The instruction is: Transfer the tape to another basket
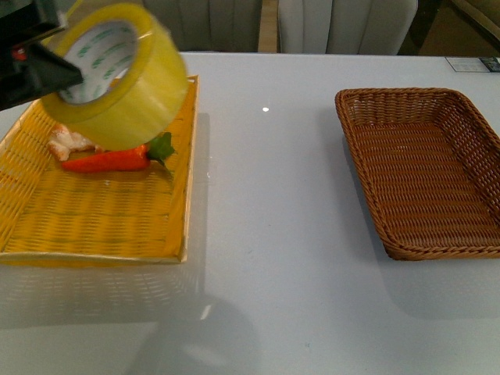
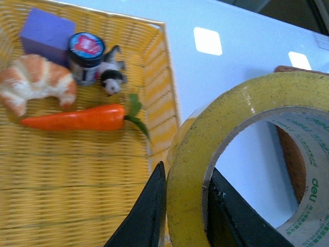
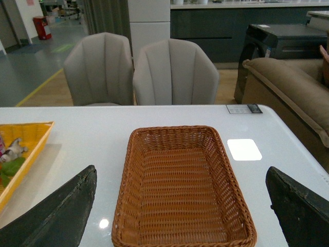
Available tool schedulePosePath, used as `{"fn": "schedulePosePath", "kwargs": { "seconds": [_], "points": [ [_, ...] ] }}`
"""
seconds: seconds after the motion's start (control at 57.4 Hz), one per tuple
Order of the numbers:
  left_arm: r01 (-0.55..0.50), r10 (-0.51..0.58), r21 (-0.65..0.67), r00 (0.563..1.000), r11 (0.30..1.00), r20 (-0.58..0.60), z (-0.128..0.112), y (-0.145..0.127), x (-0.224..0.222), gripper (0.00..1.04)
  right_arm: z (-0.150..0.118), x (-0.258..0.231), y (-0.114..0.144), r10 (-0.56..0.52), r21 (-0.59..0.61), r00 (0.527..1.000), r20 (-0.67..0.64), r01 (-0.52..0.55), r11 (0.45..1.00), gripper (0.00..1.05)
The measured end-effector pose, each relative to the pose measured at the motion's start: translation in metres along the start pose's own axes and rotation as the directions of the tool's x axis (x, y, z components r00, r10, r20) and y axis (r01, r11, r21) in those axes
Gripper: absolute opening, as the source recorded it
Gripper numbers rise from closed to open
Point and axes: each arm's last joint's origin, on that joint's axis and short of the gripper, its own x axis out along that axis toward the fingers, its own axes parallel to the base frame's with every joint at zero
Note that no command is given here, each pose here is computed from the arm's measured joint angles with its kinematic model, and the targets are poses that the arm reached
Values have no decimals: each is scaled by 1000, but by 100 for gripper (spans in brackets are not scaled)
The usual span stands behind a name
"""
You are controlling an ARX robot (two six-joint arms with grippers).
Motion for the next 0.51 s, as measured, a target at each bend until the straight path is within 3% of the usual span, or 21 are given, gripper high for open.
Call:
{"fn": "schedulePosePath", "kwargs": {
  "seconds": [0.261, 0.505],
  "points": [
    [210, -207, 48, 976, 977, -61, -12, -94, 2, 15, 0, 0, 0, 0, 0, 1000, 0, 0, 1000, 96],
    [319, -306, 88, 942, 944, -136, -34, -135, -6, 15, 0, 0, 0, 0, 0, 1000, 0, 0, 1000, 96]
  ]
}}
